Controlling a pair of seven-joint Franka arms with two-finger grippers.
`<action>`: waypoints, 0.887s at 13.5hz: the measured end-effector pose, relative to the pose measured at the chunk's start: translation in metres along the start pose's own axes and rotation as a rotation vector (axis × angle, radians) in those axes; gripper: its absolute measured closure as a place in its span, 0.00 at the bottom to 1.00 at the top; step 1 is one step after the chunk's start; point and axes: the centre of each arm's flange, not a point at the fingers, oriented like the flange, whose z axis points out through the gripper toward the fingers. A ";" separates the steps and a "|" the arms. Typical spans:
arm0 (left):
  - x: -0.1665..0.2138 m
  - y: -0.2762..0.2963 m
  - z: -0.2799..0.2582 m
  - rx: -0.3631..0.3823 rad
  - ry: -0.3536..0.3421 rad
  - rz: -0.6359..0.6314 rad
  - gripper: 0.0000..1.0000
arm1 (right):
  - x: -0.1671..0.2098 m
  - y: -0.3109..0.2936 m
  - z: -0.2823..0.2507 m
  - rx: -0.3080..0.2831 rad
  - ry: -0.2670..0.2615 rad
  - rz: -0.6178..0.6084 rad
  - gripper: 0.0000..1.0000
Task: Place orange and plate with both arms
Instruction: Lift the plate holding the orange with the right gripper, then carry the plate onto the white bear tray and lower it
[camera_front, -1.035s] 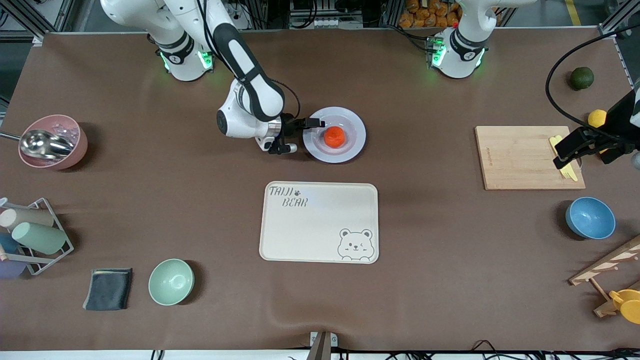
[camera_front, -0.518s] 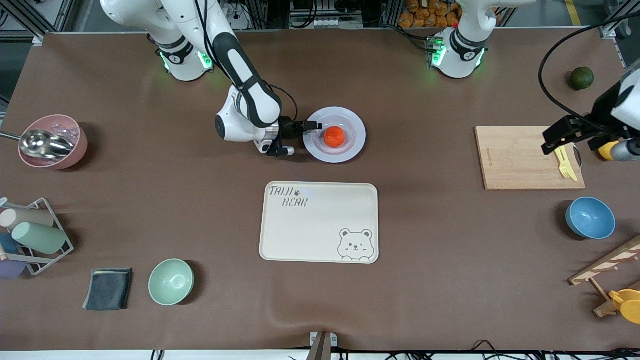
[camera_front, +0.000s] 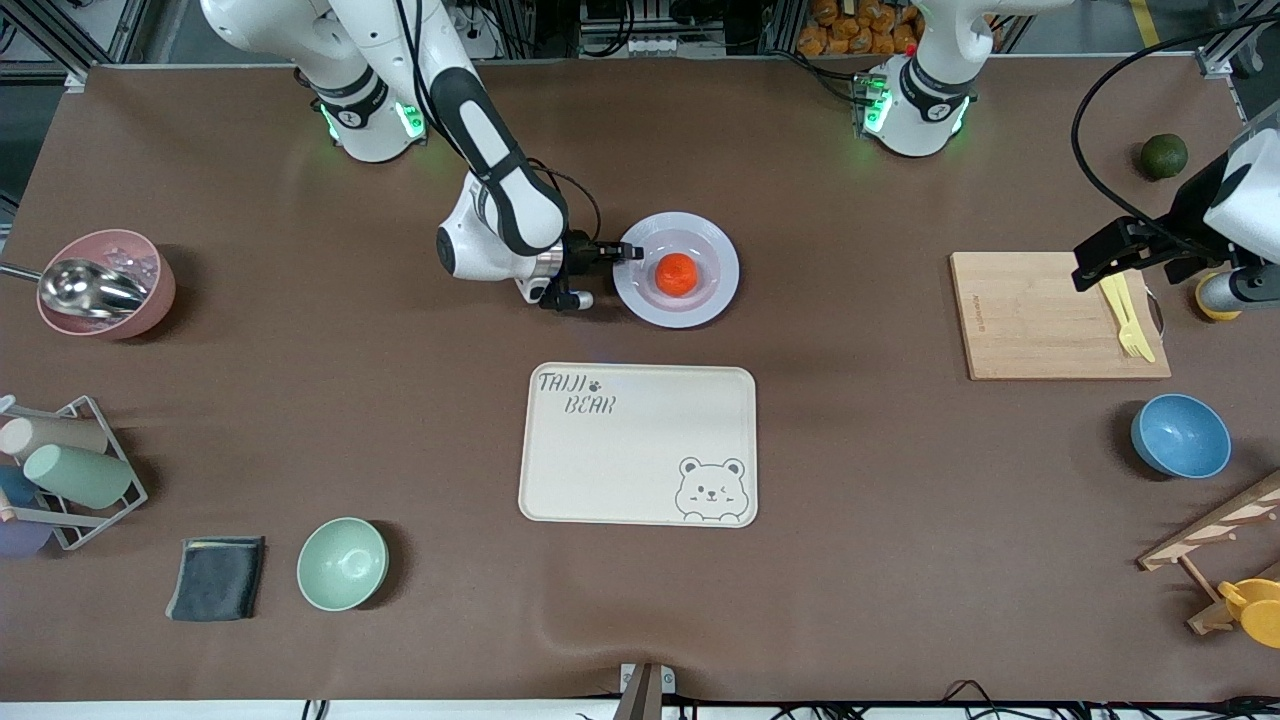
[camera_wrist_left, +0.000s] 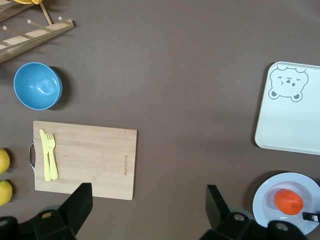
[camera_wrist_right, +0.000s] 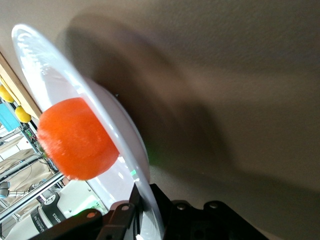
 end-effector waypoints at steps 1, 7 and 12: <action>0.000 0.000 0.000 0.000 0.000 0.000 0.00 | 0.000 0.000 0.000 0.000 0.000 0.000 0.91; -0.009 -0.006 -0.018 0.015 0.034 0.025 0.00 | 0.004 -0.027 -0.016 0.044 0.025 -0.021 0.91; -0.009 -0.003 -0.019 0.013 0.043 0.030 0.00 | 0.014 -0.063 -0.068 0.130 0.098 0.041 0.91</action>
